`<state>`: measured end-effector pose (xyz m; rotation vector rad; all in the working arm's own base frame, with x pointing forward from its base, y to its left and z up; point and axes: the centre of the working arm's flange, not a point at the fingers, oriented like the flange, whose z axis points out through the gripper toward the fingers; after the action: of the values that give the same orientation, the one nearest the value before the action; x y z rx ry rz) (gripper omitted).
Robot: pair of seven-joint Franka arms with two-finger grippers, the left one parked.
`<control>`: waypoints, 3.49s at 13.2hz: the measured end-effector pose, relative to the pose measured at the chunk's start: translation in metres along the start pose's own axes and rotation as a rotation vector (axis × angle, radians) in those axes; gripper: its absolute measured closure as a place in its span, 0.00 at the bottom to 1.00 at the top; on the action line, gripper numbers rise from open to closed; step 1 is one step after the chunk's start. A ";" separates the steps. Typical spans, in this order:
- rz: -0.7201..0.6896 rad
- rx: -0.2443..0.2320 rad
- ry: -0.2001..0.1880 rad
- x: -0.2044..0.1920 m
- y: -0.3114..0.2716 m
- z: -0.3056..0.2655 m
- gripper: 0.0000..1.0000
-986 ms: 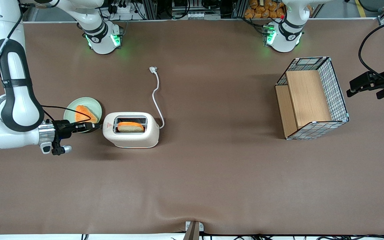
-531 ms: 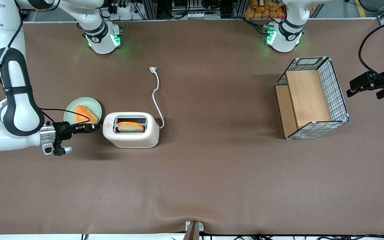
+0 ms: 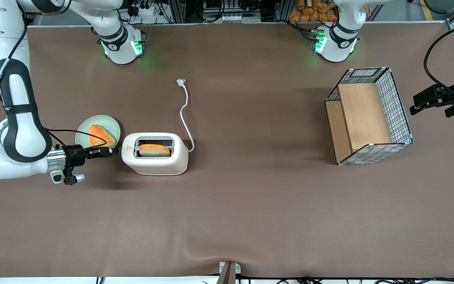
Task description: Press toaster button with right arm
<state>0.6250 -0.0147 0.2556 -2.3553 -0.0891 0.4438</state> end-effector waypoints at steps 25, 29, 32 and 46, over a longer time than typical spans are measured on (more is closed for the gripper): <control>0.010 0.030 -0.024 0.011 0.036 0.034 0.99; 0.007 0.035 -0.022 0.011 0.038 0.034 0.99; 0.003 0.036 -0.024 0.011 0.037 0.034 0.99; -0.111 -0.257 -0.040 0.003 -0.043 -0.088 0.67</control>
<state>0.6606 -0.0402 0.3433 -2.5766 -0.3099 0.4472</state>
